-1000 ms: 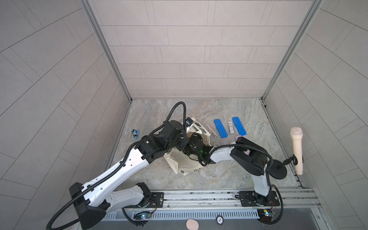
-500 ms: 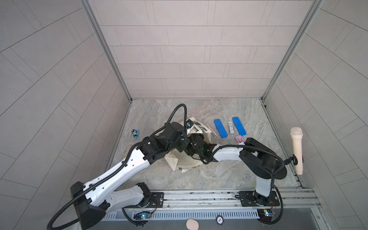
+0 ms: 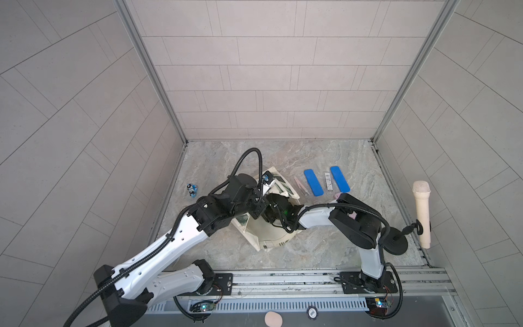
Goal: Take out the compass set from the canvas bag
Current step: Pick up the compass set from the canvas bag, then place the compass set at the center of the board, then adjust the canvas bag at the center of the board, then reset both arms
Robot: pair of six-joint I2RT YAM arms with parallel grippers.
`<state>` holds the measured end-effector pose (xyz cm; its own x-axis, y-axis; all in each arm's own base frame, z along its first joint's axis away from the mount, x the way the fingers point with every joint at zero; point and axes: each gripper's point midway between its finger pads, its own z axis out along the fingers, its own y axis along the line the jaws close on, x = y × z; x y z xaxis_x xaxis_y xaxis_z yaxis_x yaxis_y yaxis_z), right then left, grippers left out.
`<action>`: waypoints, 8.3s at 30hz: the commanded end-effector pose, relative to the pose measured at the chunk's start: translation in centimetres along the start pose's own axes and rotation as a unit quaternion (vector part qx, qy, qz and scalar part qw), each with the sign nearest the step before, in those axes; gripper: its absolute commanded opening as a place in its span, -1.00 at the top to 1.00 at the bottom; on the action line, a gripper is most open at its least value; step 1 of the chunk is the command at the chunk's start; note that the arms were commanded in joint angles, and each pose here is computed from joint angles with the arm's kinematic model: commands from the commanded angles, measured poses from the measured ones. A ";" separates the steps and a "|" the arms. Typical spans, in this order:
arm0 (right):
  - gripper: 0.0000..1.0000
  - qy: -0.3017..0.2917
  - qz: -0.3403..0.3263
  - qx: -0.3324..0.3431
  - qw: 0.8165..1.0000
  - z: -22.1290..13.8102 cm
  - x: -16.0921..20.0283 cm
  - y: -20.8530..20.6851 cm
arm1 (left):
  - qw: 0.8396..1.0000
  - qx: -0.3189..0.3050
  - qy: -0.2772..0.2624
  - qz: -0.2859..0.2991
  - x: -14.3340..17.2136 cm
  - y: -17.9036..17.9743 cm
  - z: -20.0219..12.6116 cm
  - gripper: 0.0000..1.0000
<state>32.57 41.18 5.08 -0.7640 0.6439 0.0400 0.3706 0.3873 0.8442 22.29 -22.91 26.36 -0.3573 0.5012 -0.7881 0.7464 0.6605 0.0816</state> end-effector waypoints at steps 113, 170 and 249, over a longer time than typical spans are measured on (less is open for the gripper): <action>0.14 0.088 -0.353 0.239 0.900 -19.9 -10.6 0.9 | 0.896 -0.176 -0.065 -0.402 2.6 22.2 -1.3 1.00; -0.41 -0.042 -0.359 0.239 0.901 -25.4 -13.8 -6.8 | 0.657 0.052 -0.301 -0.690 -7.7 23.2 0.4 1.00; -0.54 -0.359 -0.441 0.301 0.765 -40.1 -20.2 -2.8 | 0.680 -0.439 -0.327 -0.488 16.9 16.8 -17.6 -1.00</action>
<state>26.33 5.66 19.80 -0.6226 0.1773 -0.7622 0.0891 0.9837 0.1560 18.34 5.99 24.62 0.0860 -0.6284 -0.7731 -0.3796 0.6968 -0.6086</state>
